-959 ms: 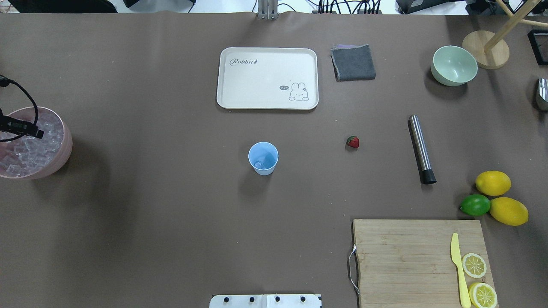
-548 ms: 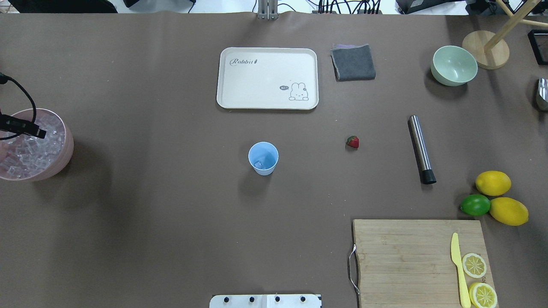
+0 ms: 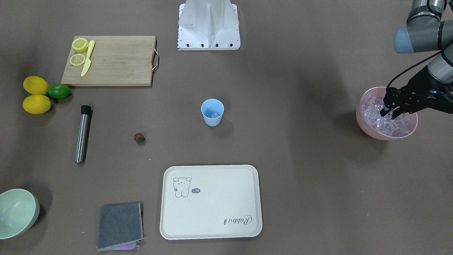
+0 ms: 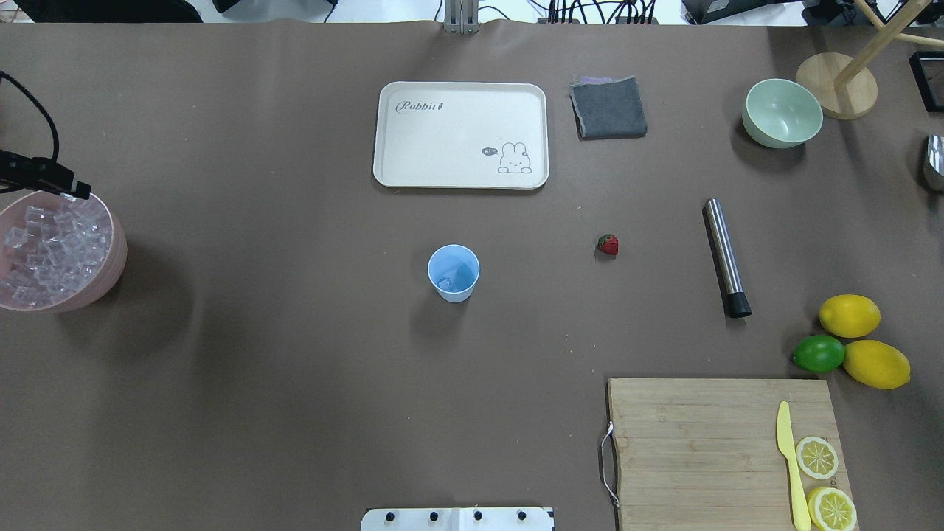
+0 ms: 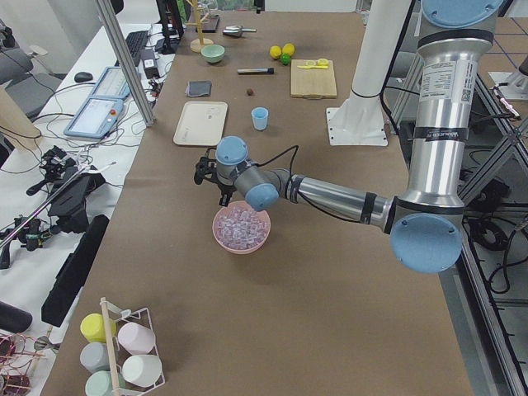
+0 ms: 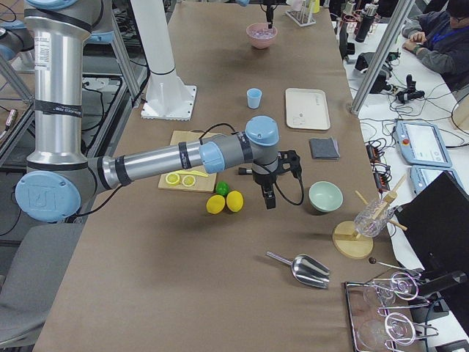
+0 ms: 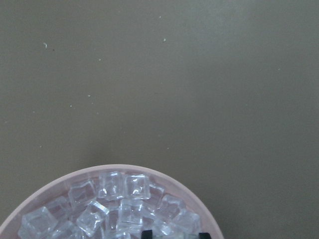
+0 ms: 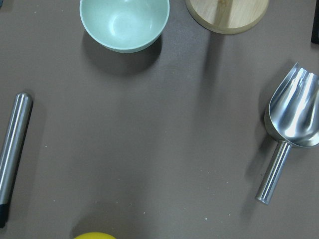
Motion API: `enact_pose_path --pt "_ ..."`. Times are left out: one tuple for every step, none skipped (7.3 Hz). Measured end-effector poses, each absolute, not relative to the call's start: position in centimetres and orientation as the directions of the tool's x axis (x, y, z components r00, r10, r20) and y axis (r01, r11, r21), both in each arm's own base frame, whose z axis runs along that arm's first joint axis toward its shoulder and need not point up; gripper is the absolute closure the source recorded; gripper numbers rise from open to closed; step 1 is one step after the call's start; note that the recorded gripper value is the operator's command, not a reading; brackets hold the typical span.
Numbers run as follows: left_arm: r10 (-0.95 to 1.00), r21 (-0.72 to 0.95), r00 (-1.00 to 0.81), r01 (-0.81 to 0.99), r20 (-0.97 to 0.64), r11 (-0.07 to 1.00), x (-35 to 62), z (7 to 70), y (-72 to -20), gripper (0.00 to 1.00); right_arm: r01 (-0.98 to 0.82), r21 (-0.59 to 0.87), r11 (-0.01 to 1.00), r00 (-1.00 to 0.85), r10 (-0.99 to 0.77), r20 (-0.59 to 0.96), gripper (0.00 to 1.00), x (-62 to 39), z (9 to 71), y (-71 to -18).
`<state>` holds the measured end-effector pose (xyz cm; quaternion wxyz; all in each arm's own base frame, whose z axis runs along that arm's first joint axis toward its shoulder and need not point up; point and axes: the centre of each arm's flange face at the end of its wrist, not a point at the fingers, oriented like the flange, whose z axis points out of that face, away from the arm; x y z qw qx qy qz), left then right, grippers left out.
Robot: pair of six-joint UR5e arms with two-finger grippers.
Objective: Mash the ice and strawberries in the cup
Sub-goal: 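Carry the ice cube with the left gripper to the light-blue cup and release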
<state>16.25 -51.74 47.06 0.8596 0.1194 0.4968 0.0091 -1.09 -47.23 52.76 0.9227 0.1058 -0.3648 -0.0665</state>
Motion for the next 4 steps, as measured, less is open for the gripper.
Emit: enact_pose_path --pt "0.08 0.162 0.467 0.138 -0.881 0.977 18.5 43.7 -52.7 1.0 0.046 0.244 0.969 0.725 -0.2 0.659 0.0 -1.1 52.8 -47.2" --pt "0.026 0.106 0.432 0.162 -0.901 0.981 21.5 40.7 -53.2 1.0 0.046 0.244 0.969 0.725 -0.2 0.659 0.0 -1.1 52.7 -47.2" --pt "-0.021 0.062 0.409 0.188 -0.912 0.98 24.8 37.9 -53.3 1.0 0.046 0.244 0.969 0.725 -0.2 0.659 0.0 -1.1 52.7 -47.2" --pt "-0.051 0.036 0.394 0.21 -0.918 0.977 29.0 35.3 -52.8 1.0 0.046 0.243 0.969 0.725 -0.2 0.659 0.0 -1.1 52.8 -47.2"
